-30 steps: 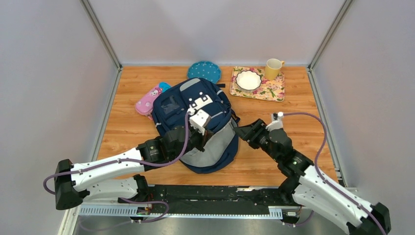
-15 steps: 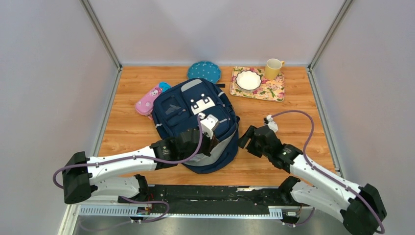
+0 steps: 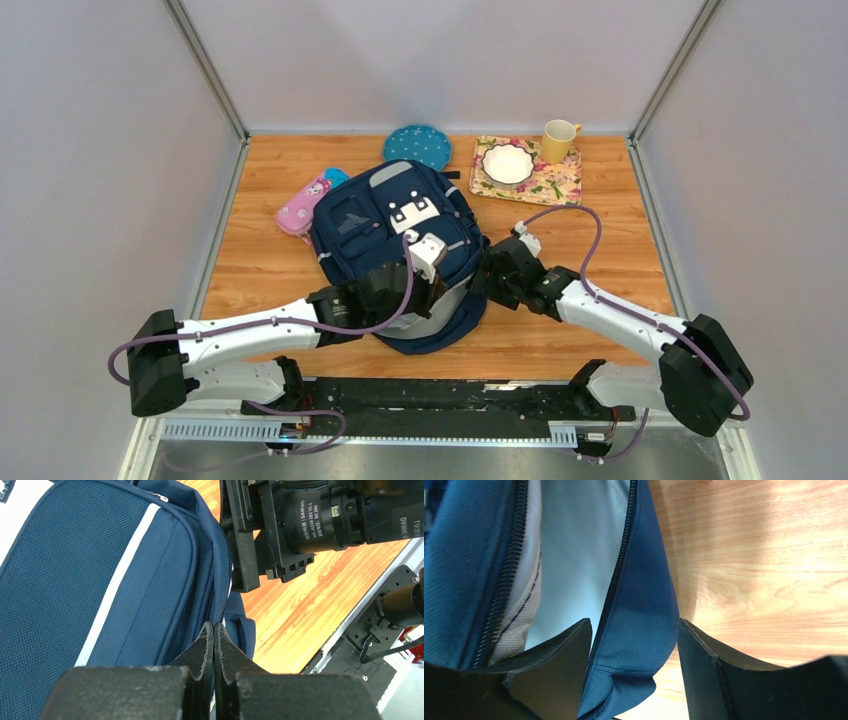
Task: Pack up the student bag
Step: Place the book in the student bag.
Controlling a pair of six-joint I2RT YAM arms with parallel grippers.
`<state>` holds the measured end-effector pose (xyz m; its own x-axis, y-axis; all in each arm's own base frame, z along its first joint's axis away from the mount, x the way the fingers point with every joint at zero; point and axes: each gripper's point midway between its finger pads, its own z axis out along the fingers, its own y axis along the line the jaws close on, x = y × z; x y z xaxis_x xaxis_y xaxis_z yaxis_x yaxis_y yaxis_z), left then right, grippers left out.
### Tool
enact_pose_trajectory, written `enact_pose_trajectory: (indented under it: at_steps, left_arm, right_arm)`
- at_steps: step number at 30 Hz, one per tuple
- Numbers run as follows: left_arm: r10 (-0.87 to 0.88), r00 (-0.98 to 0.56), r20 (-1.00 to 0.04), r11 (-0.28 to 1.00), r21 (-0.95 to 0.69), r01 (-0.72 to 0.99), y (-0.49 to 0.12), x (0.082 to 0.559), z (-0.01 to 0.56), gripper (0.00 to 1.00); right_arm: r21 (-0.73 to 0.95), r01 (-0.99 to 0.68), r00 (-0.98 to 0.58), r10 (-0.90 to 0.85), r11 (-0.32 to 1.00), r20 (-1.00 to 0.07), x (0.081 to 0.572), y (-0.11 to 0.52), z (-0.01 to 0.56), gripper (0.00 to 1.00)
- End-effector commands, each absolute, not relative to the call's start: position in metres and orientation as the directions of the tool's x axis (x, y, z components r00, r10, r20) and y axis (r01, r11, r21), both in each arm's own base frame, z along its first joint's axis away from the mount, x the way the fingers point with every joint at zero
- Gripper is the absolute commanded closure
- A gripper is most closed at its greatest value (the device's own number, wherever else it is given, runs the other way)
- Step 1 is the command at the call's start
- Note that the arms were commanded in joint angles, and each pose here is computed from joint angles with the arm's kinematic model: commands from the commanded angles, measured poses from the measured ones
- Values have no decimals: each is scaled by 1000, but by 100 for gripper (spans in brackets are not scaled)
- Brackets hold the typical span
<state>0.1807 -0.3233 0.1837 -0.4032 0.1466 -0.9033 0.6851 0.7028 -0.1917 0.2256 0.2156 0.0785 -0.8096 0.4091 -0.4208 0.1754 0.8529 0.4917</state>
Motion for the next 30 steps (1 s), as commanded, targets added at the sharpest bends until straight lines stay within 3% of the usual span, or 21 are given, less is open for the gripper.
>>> enact_pose_trajectory:
  at_steps: [1,8,12,20,24,30]
  left_arm:
    - [59,-358,-932,704,-216,677,-329,189,213,100]
    - [58,-355,-933,703,-214,678,-328,189,216,100]
    - [66,-356,-932,703,-210,680,-328,189,214,100]
    - [89,-356,-930,705,-193,682,-328,189,209,100]
    - [91,-355,-931,704,-192,684,-329,189,209,100]
    - [105,-350,-931,707,-178,685,-329,190,206,100]
  right_arm:
    - [536,169,-769,451,827,-453,243,228,92,35]
    - [506,171,-760,439,846,-478,250,227,89,41]
    - [484,178,-782,422,857,-459,247,227,78,57]
    - [500,168,-755,437,850,-489,240,216,89,81]
    - [504,158,-755,433,849,-493,238,215,90,100]
    - [496,143,-772,411,856,-486,233,215,86,100]
